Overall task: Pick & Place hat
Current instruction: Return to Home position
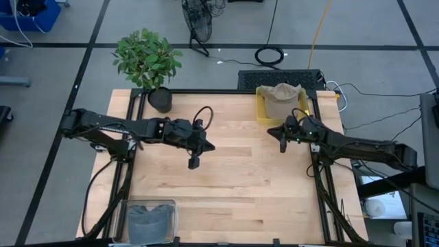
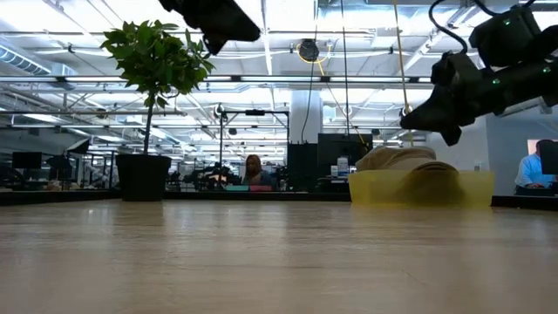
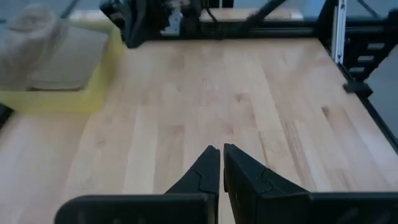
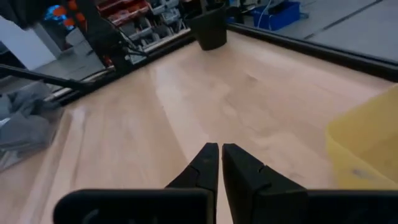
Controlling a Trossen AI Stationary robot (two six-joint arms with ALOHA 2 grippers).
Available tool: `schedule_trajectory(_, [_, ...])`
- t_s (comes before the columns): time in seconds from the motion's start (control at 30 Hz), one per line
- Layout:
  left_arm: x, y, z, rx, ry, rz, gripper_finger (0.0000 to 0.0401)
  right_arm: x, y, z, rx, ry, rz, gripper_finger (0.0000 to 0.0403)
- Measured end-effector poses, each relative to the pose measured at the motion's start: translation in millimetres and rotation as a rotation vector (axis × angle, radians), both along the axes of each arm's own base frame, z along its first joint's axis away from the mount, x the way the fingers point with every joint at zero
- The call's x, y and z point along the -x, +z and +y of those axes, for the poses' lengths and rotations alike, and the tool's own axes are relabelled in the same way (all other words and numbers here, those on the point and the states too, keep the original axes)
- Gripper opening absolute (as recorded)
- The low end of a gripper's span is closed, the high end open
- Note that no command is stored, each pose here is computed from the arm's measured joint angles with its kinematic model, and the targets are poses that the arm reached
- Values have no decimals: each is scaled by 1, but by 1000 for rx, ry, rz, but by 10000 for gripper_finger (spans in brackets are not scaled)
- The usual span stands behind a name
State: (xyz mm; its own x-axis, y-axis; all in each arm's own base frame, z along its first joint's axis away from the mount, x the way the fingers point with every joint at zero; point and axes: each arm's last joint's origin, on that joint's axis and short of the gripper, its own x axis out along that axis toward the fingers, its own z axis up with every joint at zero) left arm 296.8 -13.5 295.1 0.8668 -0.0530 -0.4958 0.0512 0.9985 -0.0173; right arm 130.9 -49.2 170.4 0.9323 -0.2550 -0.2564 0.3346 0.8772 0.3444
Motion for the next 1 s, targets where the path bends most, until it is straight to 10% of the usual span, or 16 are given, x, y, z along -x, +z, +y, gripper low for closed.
schedule_trajectory(1.0, [126,-22,9,106,51,-458,24,37,3,28,189,70,-279,10])
